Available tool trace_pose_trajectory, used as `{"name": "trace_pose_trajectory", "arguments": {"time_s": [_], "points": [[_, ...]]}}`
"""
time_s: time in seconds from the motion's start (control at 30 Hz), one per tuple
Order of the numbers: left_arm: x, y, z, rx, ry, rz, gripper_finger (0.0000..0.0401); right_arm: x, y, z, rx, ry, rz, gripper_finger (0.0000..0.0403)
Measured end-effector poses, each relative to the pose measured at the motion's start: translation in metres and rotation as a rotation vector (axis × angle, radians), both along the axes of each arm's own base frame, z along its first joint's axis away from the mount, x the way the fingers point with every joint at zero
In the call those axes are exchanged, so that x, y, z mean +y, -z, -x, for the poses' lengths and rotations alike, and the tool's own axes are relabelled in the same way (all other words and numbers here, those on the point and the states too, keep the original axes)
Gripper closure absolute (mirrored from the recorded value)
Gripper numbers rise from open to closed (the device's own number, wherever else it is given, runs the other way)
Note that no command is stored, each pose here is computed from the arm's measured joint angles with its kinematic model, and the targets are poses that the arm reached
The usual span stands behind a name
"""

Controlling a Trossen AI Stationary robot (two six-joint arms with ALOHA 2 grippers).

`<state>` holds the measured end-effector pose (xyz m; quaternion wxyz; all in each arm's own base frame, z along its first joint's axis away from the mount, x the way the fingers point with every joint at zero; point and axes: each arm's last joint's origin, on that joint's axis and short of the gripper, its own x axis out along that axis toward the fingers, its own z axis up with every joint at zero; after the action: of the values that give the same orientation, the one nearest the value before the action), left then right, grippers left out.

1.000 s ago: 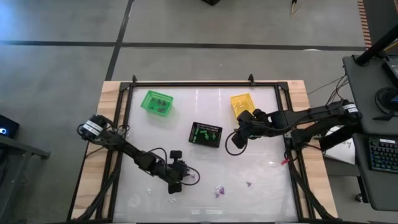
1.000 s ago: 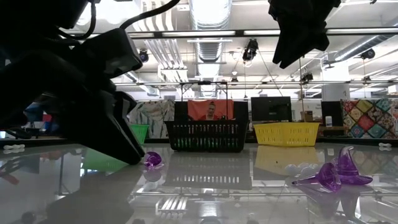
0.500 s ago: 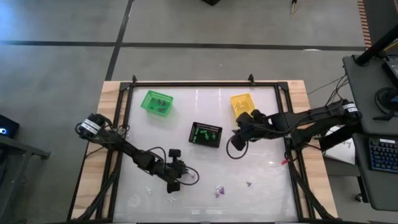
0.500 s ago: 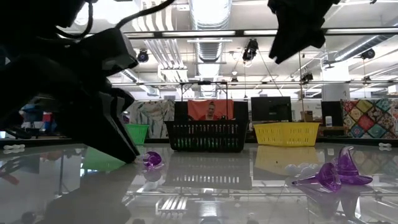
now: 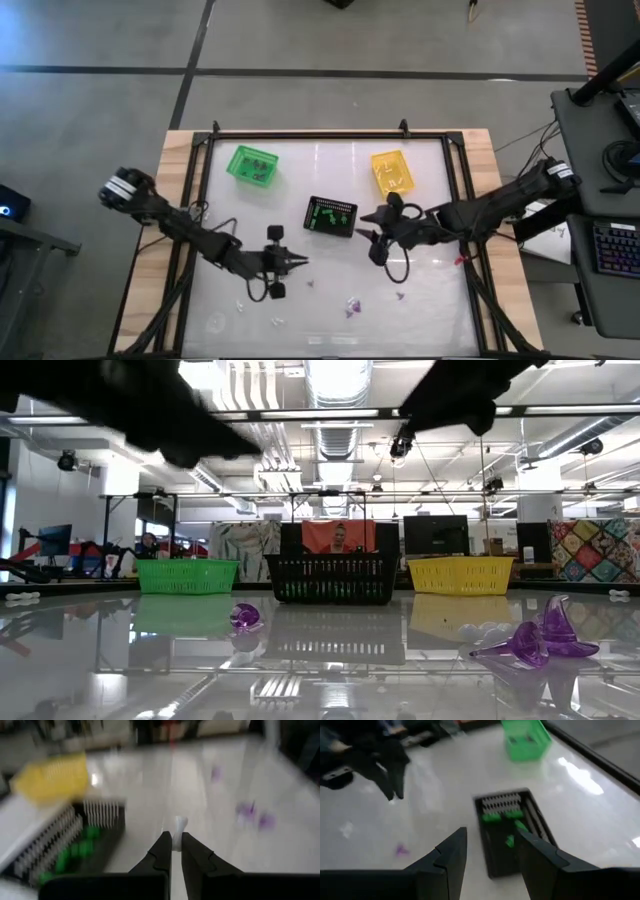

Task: Sort Halloween decoration
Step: Put the white bone toy into the yellow bin

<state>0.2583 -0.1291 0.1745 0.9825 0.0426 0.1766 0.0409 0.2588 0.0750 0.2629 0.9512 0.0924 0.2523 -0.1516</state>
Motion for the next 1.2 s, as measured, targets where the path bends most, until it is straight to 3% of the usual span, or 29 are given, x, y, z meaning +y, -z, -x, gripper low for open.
{"name": "trace_pose_trajectory", "arguments": {"time_s": [0.23, 0.47, 0.83, 1.2], "points": [[0.006, -0.018, 0.010, -0.380, 0.034, 0.025, 0.0401, 0.008, 0.014, -0.002, -0.294, -0.154, 0.052, 0.0248], [0.002, -0.021, 0.002, -0.516, 0.027, -0.015, 0.0401, 0.008, 0.020, 0.010, -0.574, -0.339, 0.141, 0.0248], [-0.013, -0.029, -0.039, -0.547, -0.016, -0.164, 0.0401, 0.011, 0.020, 0.012, -0.607, -0.473, 0.221, 0.0258], [-0.014, -0.036, -0.080, -0.595, -0.062, -0.165, 0.0401, 0.012, 0.018, 0.012, -0.633, -0.519, 0.251, 0.0262]]}}
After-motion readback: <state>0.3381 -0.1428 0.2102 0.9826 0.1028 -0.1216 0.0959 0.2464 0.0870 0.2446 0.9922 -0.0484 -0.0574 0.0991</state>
